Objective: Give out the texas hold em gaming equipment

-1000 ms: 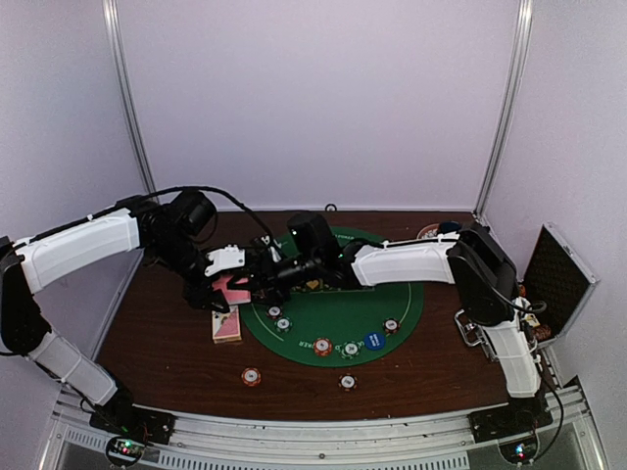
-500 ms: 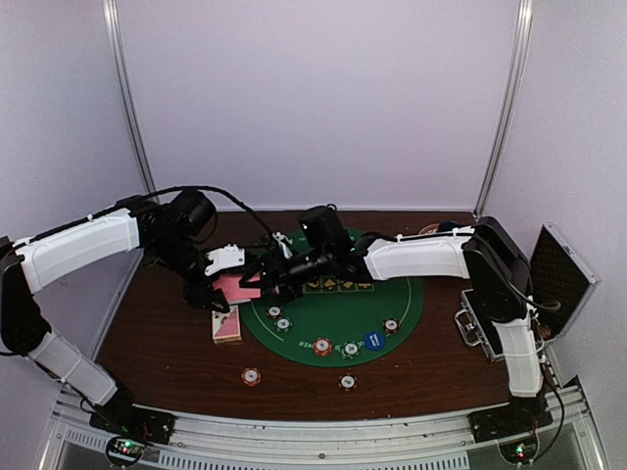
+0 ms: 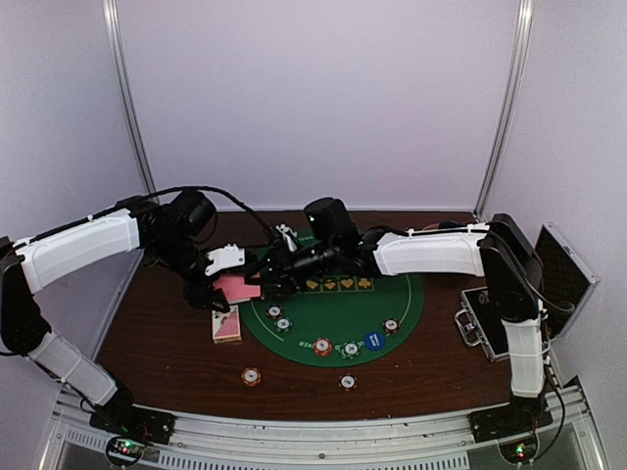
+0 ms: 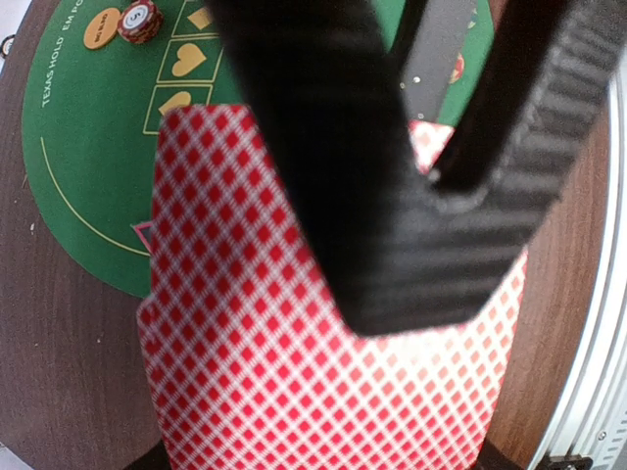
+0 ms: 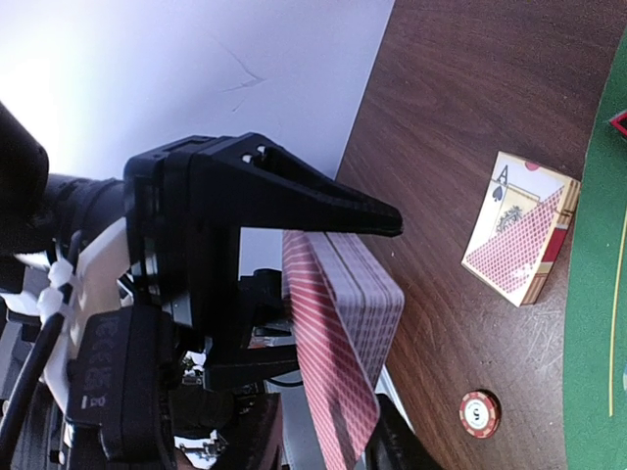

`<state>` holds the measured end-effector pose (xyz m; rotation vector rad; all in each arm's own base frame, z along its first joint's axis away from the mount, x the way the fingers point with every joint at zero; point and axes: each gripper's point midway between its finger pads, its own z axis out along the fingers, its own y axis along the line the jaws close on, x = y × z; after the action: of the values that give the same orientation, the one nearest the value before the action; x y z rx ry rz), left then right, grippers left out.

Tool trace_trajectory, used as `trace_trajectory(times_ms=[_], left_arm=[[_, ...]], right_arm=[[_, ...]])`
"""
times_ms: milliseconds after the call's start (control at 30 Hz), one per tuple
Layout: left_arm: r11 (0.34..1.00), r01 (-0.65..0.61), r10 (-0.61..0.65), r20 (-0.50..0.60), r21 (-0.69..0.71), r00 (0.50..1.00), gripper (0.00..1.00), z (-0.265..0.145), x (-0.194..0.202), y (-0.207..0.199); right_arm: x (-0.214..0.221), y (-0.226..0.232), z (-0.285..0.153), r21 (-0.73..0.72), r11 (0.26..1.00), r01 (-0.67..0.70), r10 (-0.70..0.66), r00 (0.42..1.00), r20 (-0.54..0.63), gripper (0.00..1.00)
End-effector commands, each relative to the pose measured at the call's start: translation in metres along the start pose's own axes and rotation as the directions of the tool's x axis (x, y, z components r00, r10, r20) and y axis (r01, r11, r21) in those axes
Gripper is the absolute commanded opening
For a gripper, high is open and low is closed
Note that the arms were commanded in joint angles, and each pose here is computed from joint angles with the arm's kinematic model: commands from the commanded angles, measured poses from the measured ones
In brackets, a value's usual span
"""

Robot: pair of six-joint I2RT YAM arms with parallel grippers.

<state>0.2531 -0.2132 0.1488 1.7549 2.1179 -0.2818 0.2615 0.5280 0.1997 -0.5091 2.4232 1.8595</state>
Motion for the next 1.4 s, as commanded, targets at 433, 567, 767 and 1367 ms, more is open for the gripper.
trace_trajectory(times_ms=[433,567,767,1367], left_arm=[[0.998,0.018,-0.017,0.022,-0.053,1.000,0.17,-0.007,0.001,0.011],[0.998,0.025,-0.024,0.019,-0.058,1.000,0.15,-0.008,0.004,0.012],[0.996,0.061,-0.060,0.006,-0.067,0.998,0.13,-0.013,0.018,0.015],[0.994,0.103,-0.102,0.021,-0.036,0.995,0.08,-0.023,0.028,0.005]], right_arm=[[-0.006,0.012,-0.031,-0.005,1.000,0.011,-0.011,1.000,0.028,0.00],[-0.012,0.015,-0.035,-0.034,0.999,0.001,0.000,0.999,0.040,0.00],[-0.032,-0.002,-0.054,-0.006,1.000,-0.019,0.019,0.997,0.074,0.00],[-0.123,-0.111,-0.023,0.244,0.970,-0.010,-0.011,0.996,0.085,0.00]])
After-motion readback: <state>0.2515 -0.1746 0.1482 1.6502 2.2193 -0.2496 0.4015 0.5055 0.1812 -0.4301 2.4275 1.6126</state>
